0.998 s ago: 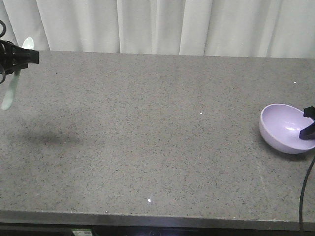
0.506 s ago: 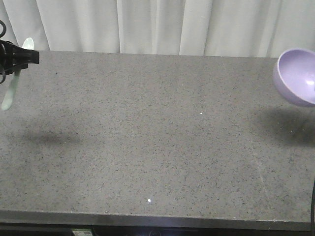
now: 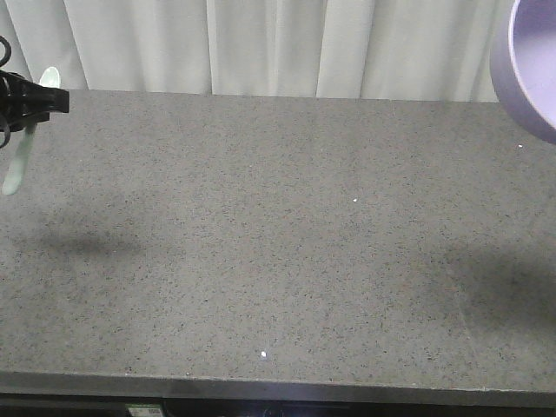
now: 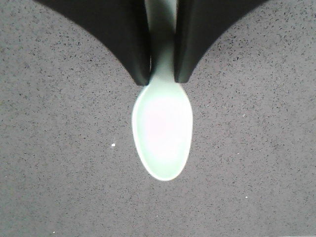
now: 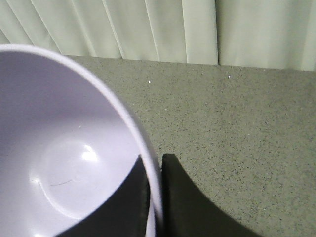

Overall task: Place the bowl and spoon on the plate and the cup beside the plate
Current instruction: 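Close the right gripper on the bowl rim and lift the bowl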

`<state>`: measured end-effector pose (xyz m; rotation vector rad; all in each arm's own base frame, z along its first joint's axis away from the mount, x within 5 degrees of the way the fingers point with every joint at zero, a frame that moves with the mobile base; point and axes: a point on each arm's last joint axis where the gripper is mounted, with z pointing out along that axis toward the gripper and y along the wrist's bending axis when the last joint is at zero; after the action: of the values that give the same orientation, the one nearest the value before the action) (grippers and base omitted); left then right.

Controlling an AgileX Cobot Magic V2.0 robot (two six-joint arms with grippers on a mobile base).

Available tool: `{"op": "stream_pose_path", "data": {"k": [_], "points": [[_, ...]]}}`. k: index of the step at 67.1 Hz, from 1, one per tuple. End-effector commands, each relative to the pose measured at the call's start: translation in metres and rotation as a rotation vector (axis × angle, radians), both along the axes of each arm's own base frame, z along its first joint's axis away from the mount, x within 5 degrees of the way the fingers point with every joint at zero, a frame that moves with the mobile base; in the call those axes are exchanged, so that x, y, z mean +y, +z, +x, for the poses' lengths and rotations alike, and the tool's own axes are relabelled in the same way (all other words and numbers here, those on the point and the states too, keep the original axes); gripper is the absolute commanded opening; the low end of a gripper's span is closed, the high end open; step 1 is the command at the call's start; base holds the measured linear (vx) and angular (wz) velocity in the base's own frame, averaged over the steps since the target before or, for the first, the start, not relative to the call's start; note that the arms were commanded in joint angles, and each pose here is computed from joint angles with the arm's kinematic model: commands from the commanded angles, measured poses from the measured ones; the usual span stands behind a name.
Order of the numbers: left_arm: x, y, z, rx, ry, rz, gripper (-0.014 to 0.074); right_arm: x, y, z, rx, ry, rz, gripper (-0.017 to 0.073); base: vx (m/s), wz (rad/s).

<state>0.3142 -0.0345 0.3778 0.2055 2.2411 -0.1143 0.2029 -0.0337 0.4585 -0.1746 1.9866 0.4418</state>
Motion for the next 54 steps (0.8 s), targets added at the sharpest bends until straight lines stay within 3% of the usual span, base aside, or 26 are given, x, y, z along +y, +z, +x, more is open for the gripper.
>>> {"op": "stream_pose_path", "data": {"k": [1, 54], "points": [[0.000, 0.023, -0.006, -0.112, 0.011, -0.031, -0.0007, 0.010, 0.023, -0.015, -0.120, -0.005, 0.003, -0.0004, 0.00, 0.00], [0.000, 0.023, -0.006, -0.112, 0.011, -0.031, -0.0007, 0.016, 0.029, -0.026, -0.146, 0.003, -0.012, -0.0004, 0.00, 0.00]]}}
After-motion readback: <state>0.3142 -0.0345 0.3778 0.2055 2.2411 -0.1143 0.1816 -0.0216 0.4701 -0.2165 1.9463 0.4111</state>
